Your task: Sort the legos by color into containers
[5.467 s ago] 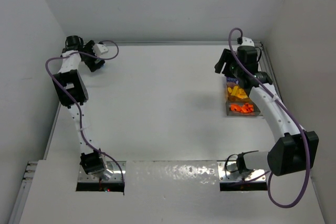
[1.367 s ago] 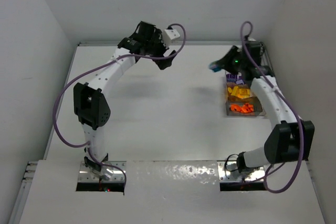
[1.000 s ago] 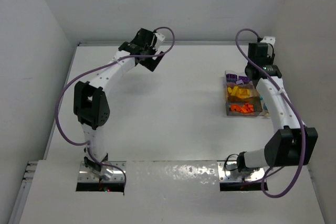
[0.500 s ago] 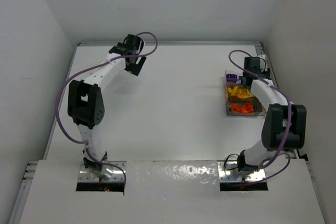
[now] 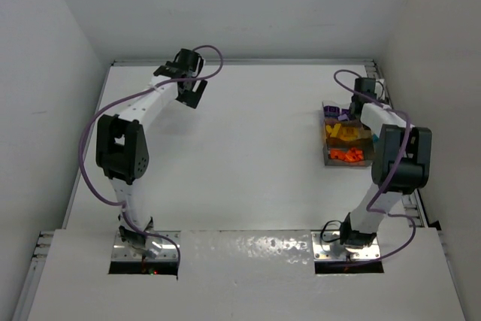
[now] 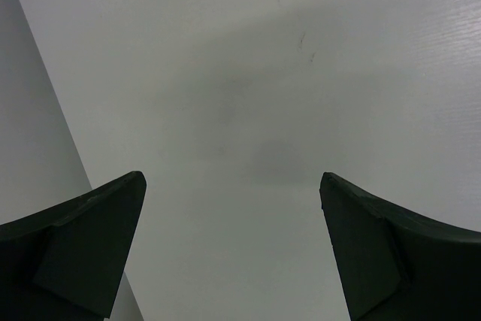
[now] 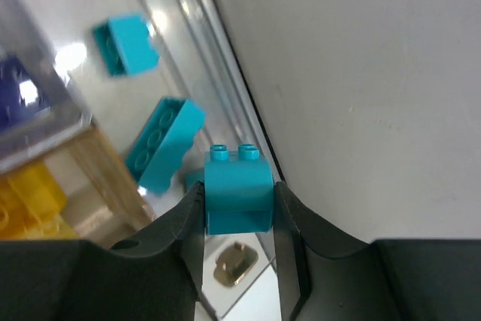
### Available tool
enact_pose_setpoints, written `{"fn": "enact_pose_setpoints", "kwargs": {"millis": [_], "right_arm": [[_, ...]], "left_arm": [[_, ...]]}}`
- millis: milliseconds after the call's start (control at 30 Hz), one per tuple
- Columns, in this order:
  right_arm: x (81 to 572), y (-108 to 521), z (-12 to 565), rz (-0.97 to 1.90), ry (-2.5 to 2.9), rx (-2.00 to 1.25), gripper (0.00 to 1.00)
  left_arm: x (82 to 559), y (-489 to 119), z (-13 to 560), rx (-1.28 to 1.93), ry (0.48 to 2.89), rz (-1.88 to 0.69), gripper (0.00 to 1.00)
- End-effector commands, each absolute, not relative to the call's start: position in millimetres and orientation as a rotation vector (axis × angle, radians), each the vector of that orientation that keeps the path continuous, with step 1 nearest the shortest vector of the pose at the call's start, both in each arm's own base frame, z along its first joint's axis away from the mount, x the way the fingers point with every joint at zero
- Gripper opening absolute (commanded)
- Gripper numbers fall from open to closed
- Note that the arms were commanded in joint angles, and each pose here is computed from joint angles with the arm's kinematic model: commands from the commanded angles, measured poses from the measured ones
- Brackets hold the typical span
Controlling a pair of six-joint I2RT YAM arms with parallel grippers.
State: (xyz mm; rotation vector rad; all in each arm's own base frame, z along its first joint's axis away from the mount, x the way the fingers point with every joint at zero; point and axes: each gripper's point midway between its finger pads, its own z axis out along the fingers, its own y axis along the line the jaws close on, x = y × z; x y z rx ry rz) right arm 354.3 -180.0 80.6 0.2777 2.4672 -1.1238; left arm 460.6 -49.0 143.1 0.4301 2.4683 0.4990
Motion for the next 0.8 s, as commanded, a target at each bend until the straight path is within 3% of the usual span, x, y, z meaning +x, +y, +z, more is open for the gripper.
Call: {"fn": "enact_pose_setpoints", "kwargs": {"millis": [0,33,300,767], "right_arm": [[378.9,-191.6,99.0,-1.068,2.369,0.406,0.25],[380.1,-190.9,96.3,-1.05,2.382,0.399,0.4],[382.2,-186.1,104.9,-0.998,2.382,0.407,0.62],[352.2,-154.1,157.6,-0.78,2.205,0.609,0.7]], "left_arm": [[469.8,-48.4,161.3,0.379,2.428,0.472,1.0],[469.8,-48.6,161.3,0.382,2.428,0.471,1.0],[469.9,-49.2,160.1,0.382,2.431,0.462,1.0],[469.5,-54.7,177.2,0.371,2.4,0.41,1.0]]}}
